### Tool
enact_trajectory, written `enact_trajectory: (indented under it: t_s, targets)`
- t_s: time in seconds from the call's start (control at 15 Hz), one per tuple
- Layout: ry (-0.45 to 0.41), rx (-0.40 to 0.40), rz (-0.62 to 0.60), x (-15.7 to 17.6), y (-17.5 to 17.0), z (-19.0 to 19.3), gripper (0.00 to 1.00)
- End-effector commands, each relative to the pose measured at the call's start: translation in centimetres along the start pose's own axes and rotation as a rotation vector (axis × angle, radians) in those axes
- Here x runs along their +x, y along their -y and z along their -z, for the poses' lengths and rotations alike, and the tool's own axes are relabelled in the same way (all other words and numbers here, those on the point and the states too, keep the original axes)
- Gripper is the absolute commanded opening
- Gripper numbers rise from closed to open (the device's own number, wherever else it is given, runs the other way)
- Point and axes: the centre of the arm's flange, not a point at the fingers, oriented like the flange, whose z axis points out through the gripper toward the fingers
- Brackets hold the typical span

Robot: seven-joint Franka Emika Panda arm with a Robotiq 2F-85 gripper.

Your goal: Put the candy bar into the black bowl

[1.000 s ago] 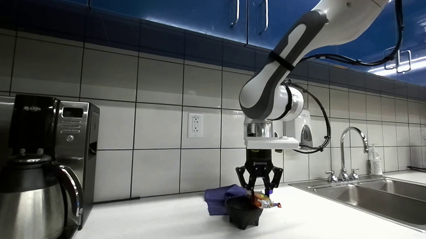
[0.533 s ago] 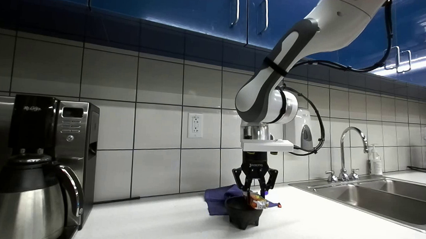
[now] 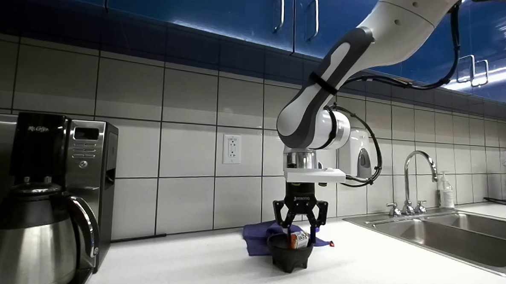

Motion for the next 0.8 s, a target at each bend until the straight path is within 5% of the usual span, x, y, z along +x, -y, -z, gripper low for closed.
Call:
enact_trajectory:
  t_s: [0.0,0.4,0.73]
  targets:
    - [0.008,-0.019,0.028,0.5,0.4,0.5,0.97]
    - [0.0,-0.007,0.04,-0.8,0.2,1.0,1.0]
    - [-0.019,-0.007,0.07,-5.2,-0.9,1.5,1.0]
